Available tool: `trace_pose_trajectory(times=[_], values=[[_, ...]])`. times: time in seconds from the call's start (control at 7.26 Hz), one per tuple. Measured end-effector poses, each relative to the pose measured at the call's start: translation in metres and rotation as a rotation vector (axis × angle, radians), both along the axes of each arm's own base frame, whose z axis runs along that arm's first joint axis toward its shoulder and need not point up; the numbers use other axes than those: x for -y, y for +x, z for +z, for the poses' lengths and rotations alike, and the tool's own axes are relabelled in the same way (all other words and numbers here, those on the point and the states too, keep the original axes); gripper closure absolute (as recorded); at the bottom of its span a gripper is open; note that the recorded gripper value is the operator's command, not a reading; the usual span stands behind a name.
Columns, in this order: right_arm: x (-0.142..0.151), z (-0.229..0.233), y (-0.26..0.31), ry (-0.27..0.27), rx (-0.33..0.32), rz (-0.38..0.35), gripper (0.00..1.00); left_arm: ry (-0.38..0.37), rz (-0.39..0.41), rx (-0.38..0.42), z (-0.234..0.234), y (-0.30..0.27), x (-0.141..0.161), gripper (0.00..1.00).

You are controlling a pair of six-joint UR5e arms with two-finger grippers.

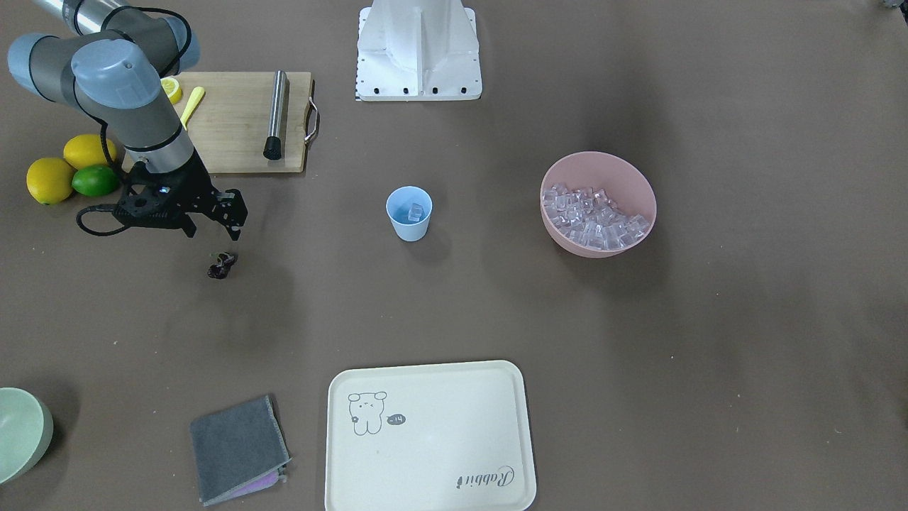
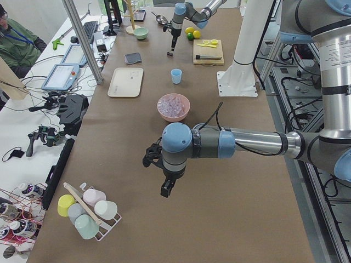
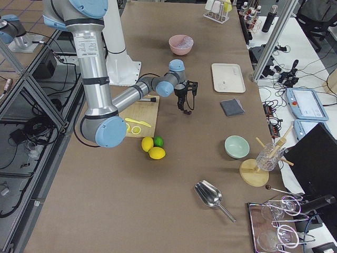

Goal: Put ice and cherries in cup
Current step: 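Lower the right gripper onto the dark cherry and close on it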

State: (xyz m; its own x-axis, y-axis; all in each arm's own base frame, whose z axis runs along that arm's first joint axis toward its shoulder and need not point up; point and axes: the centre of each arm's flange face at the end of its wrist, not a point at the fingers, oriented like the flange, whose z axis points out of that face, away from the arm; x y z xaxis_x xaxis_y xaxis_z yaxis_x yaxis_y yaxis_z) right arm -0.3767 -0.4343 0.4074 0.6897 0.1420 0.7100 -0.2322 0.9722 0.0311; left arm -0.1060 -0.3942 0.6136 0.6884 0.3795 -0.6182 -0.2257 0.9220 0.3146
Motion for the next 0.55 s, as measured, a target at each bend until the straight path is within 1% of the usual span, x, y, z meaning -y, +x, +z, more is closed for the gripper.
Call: trace_pose_trajectory(times=[0.41,0.55], values=[[0.0002,0.005,-0.0085,-0.024,-0.004,0.033,0.45,0.011,-0.001,0.001,-0.0021,-0.0005,0.0002,0.01],[0.0024,0.0075,-0.0102,-0.029,-0.01,0.048,0.46,0.011,0.0,0.001,-0.002,-0.0005,0.0002,0.01]])
